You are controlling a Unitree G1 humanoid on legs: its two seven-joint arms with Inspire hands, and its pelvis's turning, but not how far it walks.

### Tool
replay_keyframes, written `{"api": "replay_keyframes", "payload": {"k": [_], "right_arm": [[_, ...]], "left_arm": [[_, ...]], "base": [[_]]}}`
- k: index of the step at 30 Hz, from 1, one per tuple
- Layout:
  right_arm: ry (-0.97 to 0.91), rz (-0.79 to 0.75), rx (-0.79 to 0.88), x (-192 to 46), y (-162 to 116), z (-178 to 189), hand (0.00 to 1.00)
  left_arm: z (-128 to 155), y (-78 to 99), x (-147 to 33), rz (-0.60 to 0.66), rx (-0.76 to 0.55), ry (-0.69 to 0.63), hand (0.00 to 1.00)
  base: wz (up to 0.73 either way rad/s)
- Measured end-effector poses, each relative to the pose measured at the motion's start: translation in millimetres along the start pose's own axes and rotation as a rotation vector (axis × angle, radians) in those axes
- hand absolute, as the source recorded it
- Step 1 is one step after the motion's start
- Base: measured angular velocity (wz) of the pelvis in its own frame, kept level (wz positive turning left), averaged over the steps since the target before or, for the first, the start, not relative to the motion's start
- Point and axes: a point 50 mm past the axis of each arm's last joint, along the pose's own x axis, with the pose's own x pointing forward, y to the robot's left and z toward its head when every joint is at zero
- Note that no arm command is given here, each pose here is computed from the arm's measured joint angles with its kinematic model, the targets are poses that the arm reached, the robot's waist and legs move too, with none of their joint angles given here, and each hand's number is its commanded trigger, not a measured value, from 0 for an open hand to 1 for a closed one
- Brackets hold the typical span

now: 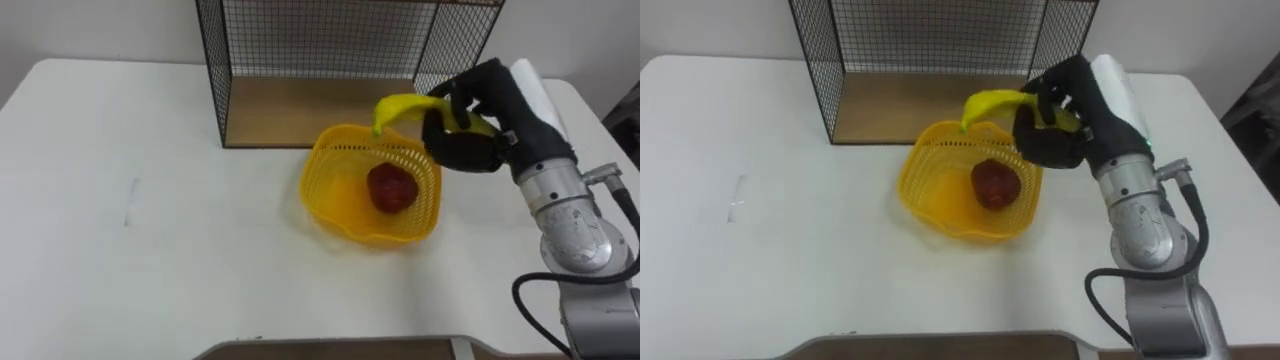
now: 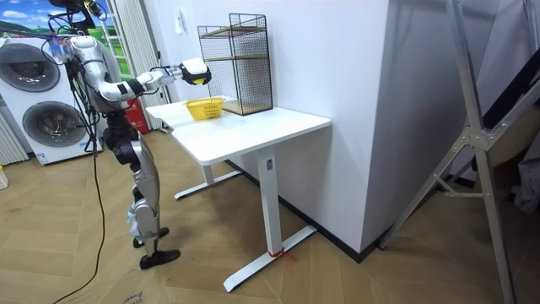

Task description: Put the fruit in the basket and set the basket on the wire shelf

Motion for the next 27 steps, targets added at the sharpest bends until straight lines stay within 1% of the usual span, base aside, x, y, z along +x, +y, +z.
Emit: {"api": "replay_keyframes", "payload": {"k": [5, 6, 7, 8, 12, 16, 22, 27], "right_arm": [[-0.028, 0.078, -0.015, 3, 10, 8, 1.0], [-0.029, 0.09, -0.013, 4, 12, 9, 0.84], [-0.027, 0.098, -0.005, 4, 14, 9, 0.49], [-0.027, 0.102, -0.002, 4, 14, 10, 0.0], [-0.016, 0.114, 0.007, 5, 18, 9, 0.0], [0.043, 0.164, 0.016, 5, 26, -1, 0.0], [0.053, 0.178, 0.009, 5, 27, -2, 0.0], [0.071, 0.209, -0.006, 5, 34, -5, 0.0]], "left_arm": [[6, 1.0, 0.7, 0.0, 0.003, -0.013, 0.0], [6, 1.0, 0.8, 0.0, 0.003, -0.011, 0.0], [7, 1.1, 0.9, 0.001, 0.003, -0.013, 0.0], [8, 1.1, 1.0, 0.002, 0.003, -0.014, 0.0], [8, 1.1, 1.1, 0.002, 0.002, -0.005, 0.0], [9, 1.5, 1.3, 0.001, 0.002, -0.008, 0.0], [13, 2.6, 1.6, 0.001, 0.003, -0.014, 0.0], [17, 3.2, 1.9, -0.002, 0.006, -0.022, 0.0]], "base": [[0.0], [0.0], [0.03], [0.03], [0.0], [0.0], [-0.02], [0.0]]}}
